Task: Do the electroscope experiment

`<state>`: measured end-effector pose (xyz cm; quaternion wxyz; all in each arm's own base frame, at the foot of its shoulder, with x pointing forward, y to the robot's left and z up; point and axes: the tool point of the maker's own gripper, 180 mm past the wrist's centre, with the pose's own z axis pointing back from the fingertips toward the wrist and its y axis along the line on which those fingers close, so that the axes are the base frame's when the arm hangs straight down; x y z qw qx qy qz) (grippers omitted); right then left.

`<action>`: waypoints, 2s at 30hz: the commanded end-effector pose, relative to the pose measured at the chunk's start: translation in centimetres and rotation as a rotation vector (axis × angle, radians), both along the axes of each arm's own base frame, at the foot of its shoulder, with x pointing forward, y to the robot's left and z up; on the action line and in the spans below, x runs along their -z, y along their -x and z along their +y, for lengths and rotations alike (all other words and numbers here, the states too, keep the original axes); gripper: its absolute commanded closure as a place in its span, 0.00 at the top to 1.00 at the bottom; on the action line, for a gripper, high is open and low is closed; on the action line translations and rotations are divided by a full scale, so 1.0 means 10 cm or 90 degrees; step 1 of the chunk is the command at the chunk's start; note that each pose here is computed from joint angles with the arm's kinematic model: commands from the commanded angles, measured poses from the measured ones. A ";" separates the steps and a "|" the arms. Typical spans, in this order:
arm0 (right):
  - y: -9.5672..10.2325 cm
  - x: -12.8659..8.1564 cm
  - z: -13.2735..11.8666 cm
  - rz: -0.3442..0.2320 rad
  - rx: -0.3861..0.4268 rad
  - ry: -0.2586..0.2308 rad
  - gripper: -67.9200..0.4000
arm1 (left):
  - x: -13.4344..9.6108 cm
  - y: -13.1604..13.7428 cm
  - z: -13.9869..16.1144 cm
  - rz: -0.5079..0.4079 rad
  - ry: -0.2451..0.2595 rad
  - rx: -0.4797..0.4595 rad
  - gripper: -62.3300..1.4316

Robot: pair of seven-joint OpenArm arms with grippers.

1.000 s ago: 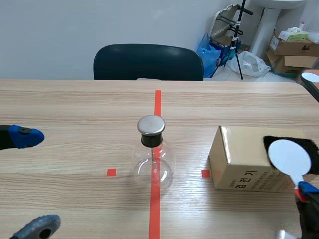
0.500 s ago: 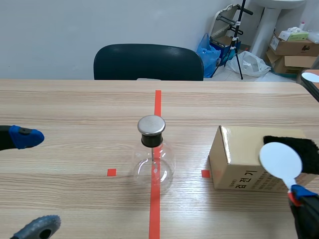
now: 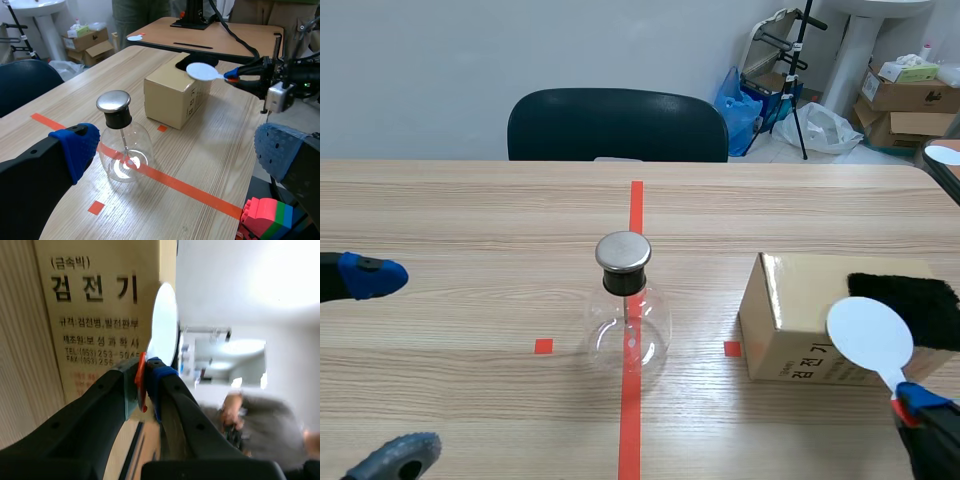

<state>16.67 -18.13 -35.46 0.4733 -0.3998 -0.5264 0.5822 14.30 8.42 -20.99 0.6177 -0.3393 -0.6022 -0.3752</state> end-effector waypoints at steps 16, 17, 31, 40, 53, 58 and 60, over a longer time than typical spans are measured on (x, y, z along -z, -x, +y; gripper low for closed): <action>-0.07 -0.13 -0.27 -0.044 0.083 0.023 0.02 | -0.07 -0.02 0.00 -0.009 0.020 -0.005 1.00; -0.07 -0.13 -0.41 -0.042 0.129 0.029 0.02 | -0.07 -0.02 0.00 -0.009 0.020 -0.005 1.00; -0.05 -0.09 -0.05 -0.035 0.000 0.033 0.02 | -0.07 -0.02 0.00 -0.009 0.019 -0.004 1.00; -0.05 -0.09 -0.15 -0.033 0.034 0.038 0.02 | -0.06 -0.02 0.00 -0.008 0.018 -0.004 1.00; -0.02 -0.02 -0.22 -0.003 0.044 0.049 0.02 | -0.05 -0.02 0.00 -0.006 0.015 -0.004 1.00; -0.05 -0.07 -0.41 -0.021 0.117 0.042 0.02 | -0.05 -0.02 0.00 -0.006 0.015 -0.004 1.00; -0.04 -0.04 -0.50 -0.008 0.146 0.052 0.02 | -0.05 -0.02 0.00 -0.006 0.015 -0.004 1.00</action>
